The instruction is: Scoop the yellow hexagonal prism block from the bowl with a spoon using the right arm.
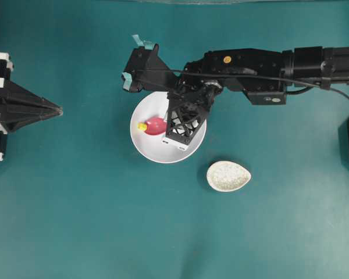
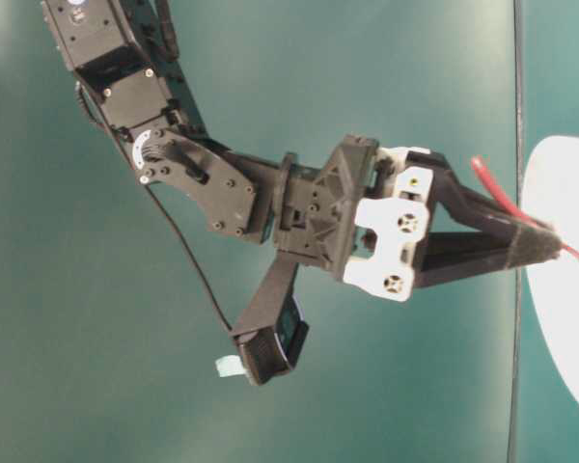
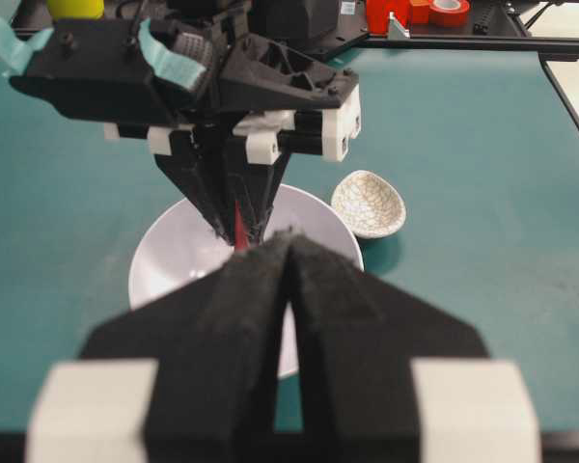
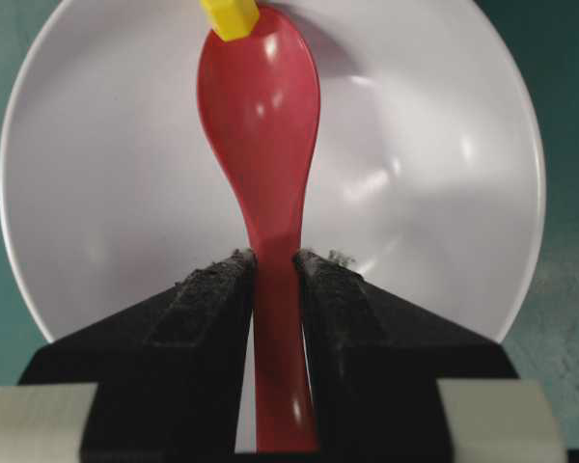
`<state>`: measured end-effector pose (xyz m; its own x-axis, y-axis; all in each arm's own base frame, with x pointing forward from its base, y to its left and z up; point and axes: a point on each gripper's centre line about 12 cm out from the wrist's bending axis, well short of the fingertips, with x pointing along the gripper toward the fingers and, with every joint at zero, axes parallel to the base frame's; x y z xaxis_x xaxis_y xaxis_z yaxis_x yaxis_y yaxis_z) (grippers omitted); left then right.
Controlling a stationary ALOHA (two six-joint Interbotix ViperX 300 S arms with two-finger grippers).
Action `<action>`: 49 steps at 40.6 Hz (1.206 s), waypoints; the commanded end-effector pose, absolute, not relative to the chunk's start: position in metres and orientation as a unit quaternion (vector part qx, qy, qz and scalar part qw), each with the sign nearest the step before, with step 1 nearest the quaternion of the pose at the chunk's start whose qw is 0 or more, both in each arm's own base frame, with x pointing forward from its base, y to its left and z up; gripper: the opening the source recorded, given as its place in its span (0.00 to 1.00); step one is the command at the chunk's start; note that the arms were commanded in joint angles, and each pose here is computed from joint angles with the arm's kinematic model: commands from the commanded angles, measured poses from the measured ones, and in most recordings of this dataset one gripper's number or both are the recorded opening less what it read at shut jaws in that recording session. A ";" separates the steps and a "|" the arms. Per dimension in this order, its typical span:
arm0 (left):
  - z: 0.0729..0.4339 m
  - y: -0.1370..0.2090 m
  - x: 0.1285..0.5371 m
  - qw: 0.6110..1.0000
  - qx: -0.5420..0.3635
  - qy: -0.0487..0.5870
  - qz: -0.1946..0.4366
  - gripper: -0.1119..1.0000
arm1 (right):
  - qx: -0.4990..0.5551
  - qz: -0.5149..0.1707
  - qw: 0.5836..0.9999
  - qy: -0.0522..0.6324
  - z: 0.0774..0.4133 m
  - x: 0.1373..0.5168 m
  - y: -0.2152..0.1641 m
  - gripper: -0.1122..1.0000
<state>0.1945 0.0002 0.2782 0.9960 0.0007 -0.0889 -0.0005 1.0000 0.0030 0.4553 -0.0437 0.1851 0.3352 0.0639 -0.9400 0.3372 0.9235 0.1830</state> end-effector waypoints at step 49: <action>0.284 0.000 0.197 0.999 0.001 0.038 0.000 0.10 | 0.195 -0.088 0.854 0.474 0.204 0.442 -0.041 0.29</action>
<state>0.1948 -0.0001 0.2779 0.9959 -0.0007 -0.0904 0.0008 1.0000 0.0014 0.4403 -0.0425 0.1801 0.4726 0.0415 -0.8803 0.3502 0.9078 0.2308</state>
